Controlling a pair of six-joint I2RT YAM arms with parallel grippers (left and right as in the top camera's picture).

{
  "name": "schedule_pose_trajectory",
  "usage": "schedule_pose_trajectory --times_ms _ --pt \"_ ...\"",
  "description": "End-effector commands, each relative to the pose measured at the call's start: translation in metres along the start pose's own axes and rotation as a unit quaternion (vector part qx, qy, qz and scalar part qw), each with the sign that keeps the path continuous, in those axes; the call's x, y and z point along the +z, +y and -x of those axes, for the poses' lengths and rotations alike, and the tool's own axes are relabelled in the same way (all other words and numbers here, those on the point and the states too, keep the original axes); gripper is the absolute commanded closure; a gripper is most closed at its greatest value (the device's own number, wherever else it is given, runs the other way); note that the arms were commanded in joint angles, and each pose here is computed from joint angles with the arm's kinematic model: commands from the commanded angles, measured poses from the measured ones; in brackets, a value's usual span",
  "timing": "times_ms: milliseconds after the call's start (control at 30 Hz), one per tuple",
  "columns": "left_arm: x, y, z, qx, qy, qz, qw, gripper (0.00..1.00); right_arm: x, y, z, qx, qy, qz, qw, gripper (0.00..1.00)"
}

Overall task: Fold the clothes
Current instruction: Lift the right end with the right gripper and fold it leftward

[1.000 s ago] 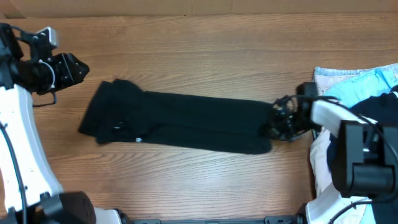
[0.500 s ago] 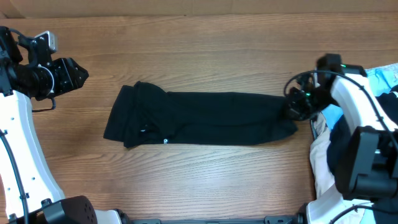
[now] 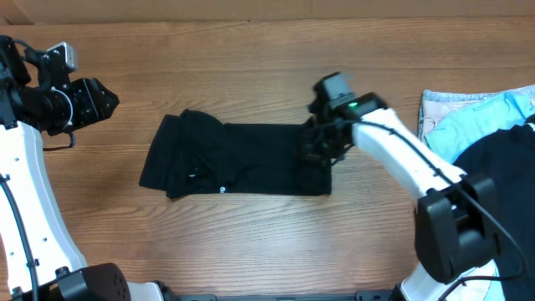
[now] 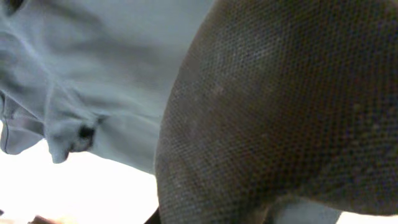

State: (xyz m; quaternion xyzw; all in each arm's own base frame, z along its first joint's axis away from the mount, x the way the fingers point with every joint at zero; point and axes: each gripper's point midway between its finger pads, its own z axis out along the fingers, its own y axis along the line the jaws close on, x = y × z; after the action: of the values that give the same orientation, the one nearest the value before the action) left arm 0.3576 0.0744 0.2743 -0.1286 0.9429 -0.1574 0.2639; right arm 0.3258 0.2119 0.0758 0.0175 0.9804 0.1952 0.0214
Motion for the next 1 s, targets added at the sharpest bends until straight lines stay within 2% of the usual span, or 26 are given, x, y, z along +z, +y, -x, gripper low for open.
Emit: schedule_pose_trajectory --times_ms 0,100,233,433,833,900,933,967 --pt "0.006 0.003 -0.006 0.001 0.012 0.0 1.0 0.48 -0.008 0.003 0.012 0.032 -0.058 -0.042 0.997 0.87" --pt "0.007 0.003 -0.007 0.0 0.014 0.0 1.0 0.48 -0.008 0.0 0.019 0.048 -0.085 -0.067 0.993 0.84" --pt "0.007 0.003 -0.007 0.0 0.014 0.0 1.0 0.48 -0.006 0.006 0.022 0.045 -0.09 -0.05 0.994 0.8" --pt "0.007 0.003 -0.007 0.0 0.013 0.0 1.0 0.48 -0.002 0.039 0.02 0.018 -0.082 0.017 0.996 0.81" --pt "0.007 0.002 -0.007 0.0 0.014 -0.001 1.0 0.47 0.003 0.049 0.011 -0.004 -0.085 0.005 0.996 0.79" --pt "0.007 0.002 -0.007 0.0 0.014 -0.001 1.0 0.48 0.004 0.049 0.01 -0.003 -0.081 0.005 0.997 0.75" --pt "0.007 0.002 -0.007 0.0 0.014 -0.001 1.0 0.48 0.004 0.05 0.008 -0.004 -0.077 0.008 0.997 0.67" --pt "0.007 0.002 -0.007 0.0 0.014 -0.001 1.0 0.47 0.004 0.052 0.007 -0.005 -0.075 0.012 0.997 0.54"
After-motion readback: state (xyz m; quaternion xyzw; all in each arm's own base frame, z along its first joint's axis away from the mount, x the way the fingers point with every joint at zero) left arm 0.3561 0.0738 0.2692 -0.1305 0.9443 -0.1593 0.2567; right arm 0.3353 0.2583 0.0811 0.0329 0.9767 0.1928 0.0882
